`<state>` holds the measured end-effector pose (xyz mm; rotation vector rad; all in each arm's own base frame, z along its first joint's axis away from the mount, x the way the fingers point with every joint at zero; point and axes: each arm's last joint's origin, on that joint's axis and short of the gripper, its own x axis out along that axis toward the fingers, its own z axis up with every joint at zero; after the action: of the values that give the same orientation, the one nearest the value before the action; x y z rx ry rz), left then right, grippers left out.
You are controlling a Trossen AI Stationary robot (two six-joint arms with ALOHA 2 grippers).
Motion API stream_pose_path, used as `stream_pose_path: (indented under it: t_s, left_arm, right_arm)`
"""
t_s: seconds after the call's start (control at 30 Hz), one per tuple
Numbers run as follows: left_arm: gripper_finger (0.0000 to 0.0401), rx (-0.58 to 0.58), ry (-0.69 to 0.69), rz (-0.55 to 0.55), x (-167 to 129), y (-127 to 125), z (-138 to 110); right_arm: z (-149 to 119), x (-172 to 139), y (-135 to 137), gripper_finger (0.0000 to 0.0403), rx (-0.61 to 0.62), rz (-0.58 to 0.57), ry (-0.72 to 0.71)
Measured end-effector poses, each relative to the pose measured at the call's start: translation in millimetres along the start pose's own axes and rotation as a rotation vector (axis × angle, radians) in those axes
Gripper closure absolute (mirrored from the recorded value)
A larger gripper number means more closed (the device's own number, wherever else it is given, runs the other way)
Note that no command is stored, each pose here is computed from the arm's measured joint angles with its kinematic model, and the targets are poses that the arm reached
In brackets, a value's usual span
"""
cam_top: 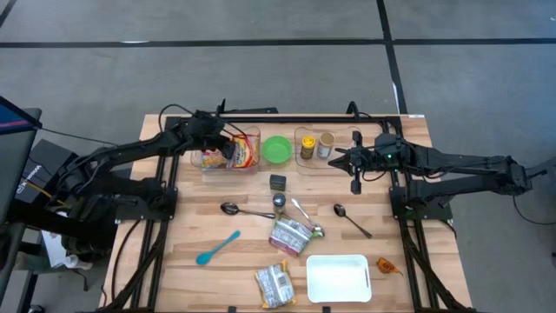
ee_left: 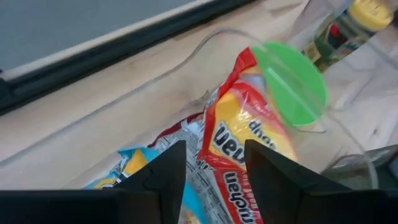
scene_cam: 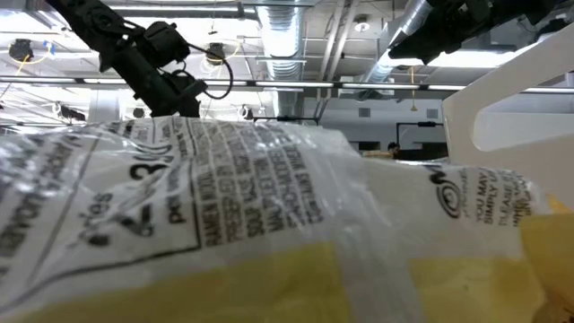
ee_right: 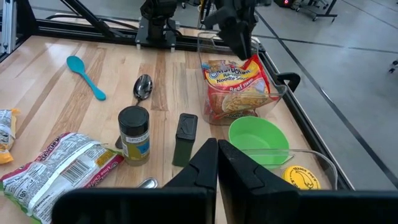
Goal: Pick & Place Food Item
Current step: Put the orange noodle pack in the left transparent bin
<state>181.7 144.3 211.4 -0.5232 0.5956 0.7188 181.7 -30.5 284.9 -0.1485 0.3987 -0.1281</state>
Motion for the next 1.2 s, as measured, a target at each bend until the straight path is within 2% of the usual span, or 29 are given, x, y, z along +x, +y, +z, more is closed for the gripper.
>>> stream_pose_path:
  t_s: [0.17,0.33,0.47,0.67,0.97,1.2]
  left_arm:
    - [0.0238,-0.001,-0.078,-0.019,-17.6,-2.1,6.1]
    - [0.0262,0.003,-0.204,-0.041,-27.6,-5.6,16.5]
    - [0.0308,0.014,-0.221,-0.060,-23.5,-10.4,17.9]
    - [0.0393,0.038,-0.160,-0.075,-9.9,-17.9,11.3]
    - [0.0400,0.215,-0.117,-0.043,16.2,-34.1,0.3]
    - [0.0401,0.224,-0.080,0.071,33.0,-32.0,-7.2]
  right_arm:
    - [0.0,0.0,0.1,0.0398,0.000,0.000,0.000]
    - [0.0,0.0,0.0,0.0398,0.000,0.000,0.000]
    - [0.0,0.0,0.0,0.0398,0.000,0.000,0.000]
    - [0.0,0.0,-0.1,0.0398,0.000,0.000,0.000]
    - [0.0,0.0,-0.1,0.0398,0.000,0.000,0.000]
    - [0.0,0.0,-0.1,0.0398,-0.001,0.000,0.000]
